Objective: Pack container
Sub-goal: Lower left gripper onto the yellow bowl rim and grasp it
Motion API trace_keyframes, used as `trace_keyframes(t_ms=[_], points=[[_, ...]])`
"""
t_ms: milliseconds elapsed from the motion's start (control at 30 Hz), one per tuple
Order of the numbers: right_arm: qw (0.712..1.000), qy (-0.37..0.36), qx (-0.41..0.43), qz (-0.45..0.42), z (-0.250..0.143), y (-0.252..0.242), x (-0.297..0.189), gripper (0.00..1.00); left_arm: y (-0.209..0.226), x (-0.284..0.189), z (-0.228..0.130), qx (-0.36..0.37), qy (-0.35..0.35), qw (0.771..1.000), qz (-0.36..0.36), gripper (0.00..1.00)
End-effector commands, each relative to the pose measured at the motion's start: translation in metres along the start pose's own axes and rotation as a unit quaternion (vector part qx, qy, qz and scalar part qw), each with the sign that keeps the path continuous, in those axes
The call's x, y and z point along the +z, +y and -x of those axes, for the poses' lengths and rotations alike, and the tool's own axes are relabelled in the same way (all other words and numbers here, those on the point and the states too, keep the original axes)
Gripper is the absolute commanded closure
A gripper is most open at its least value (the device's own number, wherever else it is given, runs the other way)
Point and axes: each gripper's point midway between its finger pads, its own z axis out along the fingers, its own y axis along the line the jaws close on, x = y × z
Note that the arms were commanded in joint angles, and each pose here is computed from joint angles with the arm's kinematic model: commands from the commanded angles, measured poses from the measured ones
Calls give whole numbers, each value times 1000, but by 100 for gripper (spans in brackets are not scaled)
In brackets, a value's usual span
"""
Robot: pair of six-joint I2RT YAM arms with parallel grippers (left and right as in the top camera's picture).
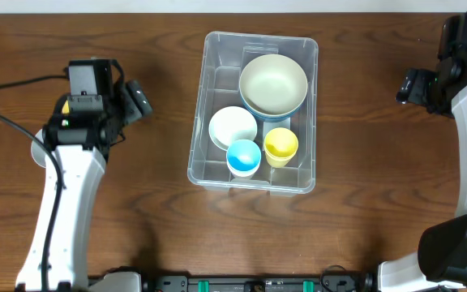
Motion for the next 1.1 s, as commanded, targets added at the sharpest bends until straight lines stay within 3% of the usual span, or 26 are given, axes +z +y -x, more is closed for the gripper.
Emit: trace_keyframes(t_ms=[0,67,133,333,433,633,733,1067], points=[[1000,-14,14,2,5,-3,-9,1,27,24,5,-186,8,981,47,6],[1000,-13,14,2,5,-3,-9,1,36,38,5,-232,16,971,60,13],[1000,-14,14,2,5,-3,-9,1,38,55,7,-224,24,973,56,20],[1000,-13,14,2,5,-3,-9,1,25,97,16,14,24,999,26,23],[1000,-13,14,2,5,-3,-9,1,23,111,17,135,24,990,23,23],[1000,-13,14,2,5,-3,-9,1,24,131,18,262,24,965,23,22],[1000,-13,14,2,5,-3,-9,1,28,139,18,289,25,956,34,22],[1000,-13,14,2,5,-3,-9,1,49,175,-7,319,76,943,62,41]])
